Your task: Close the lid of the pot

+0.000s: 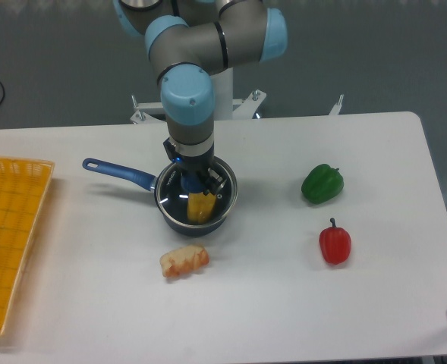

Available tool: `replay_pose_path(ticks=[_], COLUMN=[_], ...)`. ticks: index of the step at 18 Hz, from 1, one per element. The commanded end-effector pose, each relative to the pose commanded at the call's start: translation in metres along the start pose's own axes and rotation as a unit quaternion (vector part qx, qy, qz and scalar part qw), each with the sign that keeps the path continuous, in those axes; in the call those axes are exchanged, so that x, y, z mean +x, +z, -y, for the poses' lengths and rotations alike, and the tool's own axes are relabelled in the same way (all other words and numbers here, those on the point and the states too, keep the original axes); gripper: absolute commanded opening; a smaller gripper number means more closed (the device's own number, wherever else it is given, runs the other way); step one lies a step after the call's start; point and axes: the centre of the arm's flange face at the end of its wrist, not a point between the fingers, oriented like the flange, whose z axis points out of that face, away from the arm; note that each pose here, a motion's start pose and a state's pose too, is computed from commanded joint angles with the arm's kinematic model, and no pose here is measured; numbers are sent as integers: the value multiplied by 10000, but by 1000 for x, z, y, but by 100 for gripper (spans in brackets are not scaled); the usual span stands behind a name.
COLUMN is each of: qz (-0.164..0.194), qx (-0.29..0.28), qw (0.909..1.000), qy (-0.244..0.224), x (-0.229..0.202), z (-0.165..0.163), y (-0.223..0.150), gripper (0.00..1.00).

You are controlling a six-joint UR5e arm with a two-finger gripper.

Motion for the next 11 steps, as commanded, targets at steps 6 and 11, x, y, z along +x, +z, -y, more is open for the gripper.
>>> replay_pose_path(ticks=[6,11], qz=[39,20], qx=[-48,-60], qw=[10000,10000], qy=[23,23], x=[6,7], z=[-5,-6], y=[11,15], gripper=[46,46])
